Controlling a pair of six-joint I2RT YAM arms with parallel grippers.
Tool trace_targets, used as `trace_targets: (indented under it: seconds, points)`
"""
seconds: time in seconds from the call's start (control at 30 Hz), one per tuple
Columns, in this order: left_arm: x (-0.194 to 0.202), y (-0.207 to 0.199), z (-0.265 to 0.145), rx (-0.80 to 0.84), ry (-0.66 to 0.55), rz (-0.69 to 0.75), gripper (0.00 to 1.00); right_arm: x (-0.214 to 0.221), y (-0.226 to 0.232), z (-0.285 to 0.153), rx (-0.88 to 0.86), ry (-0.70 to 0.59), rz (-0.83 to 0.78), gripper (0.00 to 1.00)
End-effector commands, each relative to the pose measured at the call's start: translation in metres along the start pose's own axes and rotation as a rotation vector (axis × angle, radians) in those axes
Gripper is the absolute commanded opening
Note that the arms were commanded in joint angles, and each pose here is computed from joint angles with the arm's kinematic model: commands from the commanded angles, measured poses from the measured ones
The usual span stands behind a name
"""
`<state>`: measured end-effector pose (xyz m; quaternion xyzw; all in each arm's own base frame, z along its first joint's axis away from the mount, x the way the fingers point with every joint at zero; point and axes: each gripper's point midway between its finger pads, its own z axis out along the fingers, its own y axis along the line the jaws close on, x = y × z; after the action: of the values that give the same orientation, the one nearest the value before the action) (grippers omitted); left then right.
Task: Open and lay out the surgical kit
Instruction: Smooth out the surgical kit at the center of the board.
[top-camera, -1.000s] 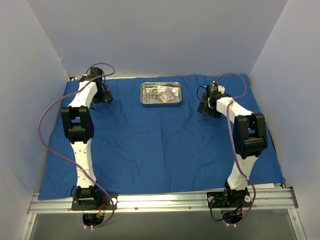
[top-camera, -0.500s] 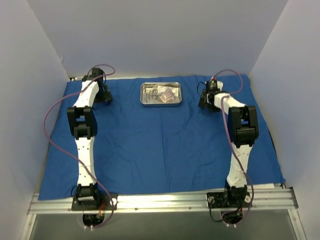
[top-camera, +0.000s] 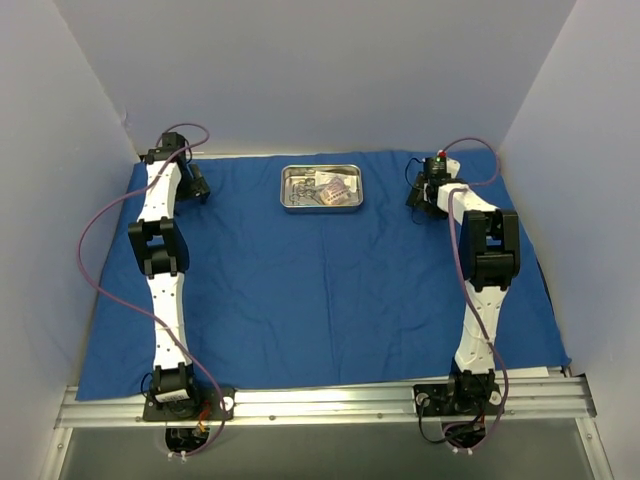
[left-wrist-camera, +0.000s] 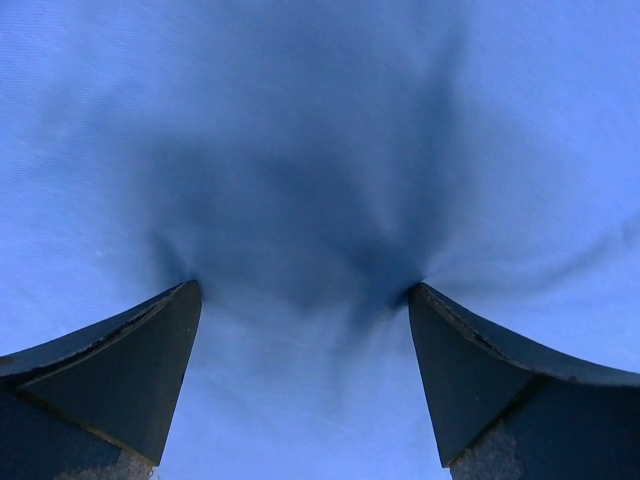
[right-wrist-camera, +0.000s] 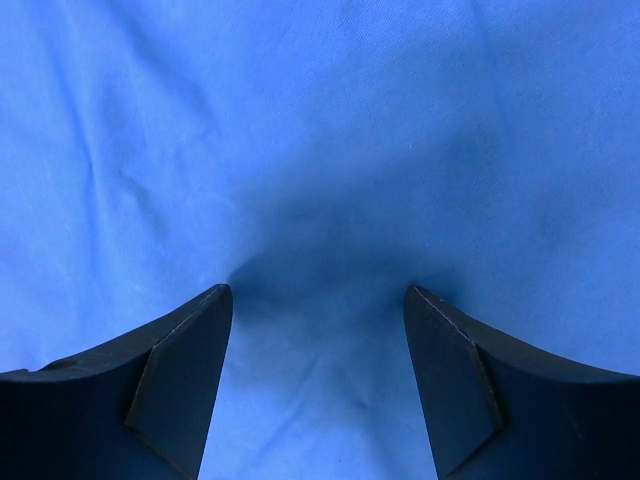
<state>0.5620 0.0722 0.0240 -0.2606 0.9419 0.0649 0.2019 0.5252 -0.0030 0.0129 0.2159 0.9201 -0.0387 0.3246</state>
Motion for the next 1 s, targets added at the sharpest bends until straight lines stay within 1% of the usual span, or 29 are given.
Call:
trace_targets:
  seconds: [0.0,0.07,0.2,0.27,0.3,0.33,0.37,0.4,0.43,0.47,0.53,0.57,0.6,0.63,0.73,0.77,0.8,0.83,0.87,0.97]
  points:
    - [0.001,0.047,0.035,-0.097,0.03,-0.024,0.93,0.042,-0.011,0.018,0.016,0.149,0.046,0.65]
    - [-0.004,0.057,0.037,-0.098,0.024,-0.047,0.93,0.044,-0.003,0.017,-0.02,0.164,0.059,0.65]
    - [-0.013,0.071,0.036,-0.078,0.02,-0.107,0.93,0.035,0.007,0.011,-0.06,0.153,0.063,0.65]
    - [-0.026,0.065,0.018,-0.037,-0.018,-0.119,0.95,0.024,0.012,0.005,-0.073,0.133,0.051,0.65]
    - [-0.025,0.061,0.011,-0.034,-0.02,-0.107,0.96,0.02,0.014,0.002,-0.078,0.124,0.044,0.65]
    - [-0.04,0.057,-0.016,-0.013,-0.073,-0.108,0.97,0.014,0.015,-0.002,-0.082,0.112,0.041,0.65]
    - [-0.047,0.052,-0.028,0.002,-0.105,-0.106,0.97,0.004,0.017,-0.011,-0.088,0.091,0.033,0.65]
    - [-0.05,0.046,-0.042,0.015,-0.127,-0.103,0.97,0.0,0.017,-0.015,-0.084,0.078,0.024,0.65]
    - [-0.052,0.045,-0.065,0.026,-0.153,-0.11,0.97,-0.008,0.018,-0.026,-0.086,0.059,0.019,0.65]
    - [-0.051,0.044,-0.075,0.029,-0.16,-0.115,0.97,-0.012,0.018,-0.032,-0.084,0.047,0.004,0.65]
    - [-0.038,0.042,-0.096,0.033,-0.152,-0.131,0.97,-0.013,0.015,-0.042,-0.064,0.041,-0.011,0.65]
    - [-0.032,0.043,-0.101,0.023,-0.144,-0.13,0.97,-0.015,0.014,-0.052,-0.064,0.032,-0.013,0.65]
    - [-0.025,0.043,-0.104,0.02,-0.134,-0.126,0.97,-0.013,0.013,-0.056,-0.062,0.036,-0.015,0.65]
    - [-0.009,0.043,-0.107,0.006,-0.103,-0.112,0.97,-0.013,0.011,-0.064,-0.058,0.033,-0.017,0.65]
    - [0.011,0.045,-0.107,0.001,-0.069,-0.102,0.97,0.006,0.006,-0.073,-0.036,0.069,-0.045,0.65]
    - [0.029,0.049,-0.096,-0.014,-0.023,-0.094,0.97,0.01,0.006,-0.075,-0.036,0.078,-0.05,0.65]
    - [0.037,0.047,-0.092,-0.003,-0.003,-0.092,0.97,0.022,0.001,-0.073,-0.027,0.103,-0.061,0.65]
    - [0.04,0.047,-0.09,0.002,0.001,-0.094,0.97,0.024,0.001,-0.076,-0.028,0.104,-0.068,0.65]
    - [0.053,0.049,-0.083,-0.006,0.032,-0.086,0.97,0.027,0.0,-0.077,-0.023,0.105,-0.075,0.65]
    - [0.065,0.046,-0.071,0.002,0.06,-0.078,0.97,0.043,-0.002,-0.076,-0.011,0.128,-0.098,0.65]
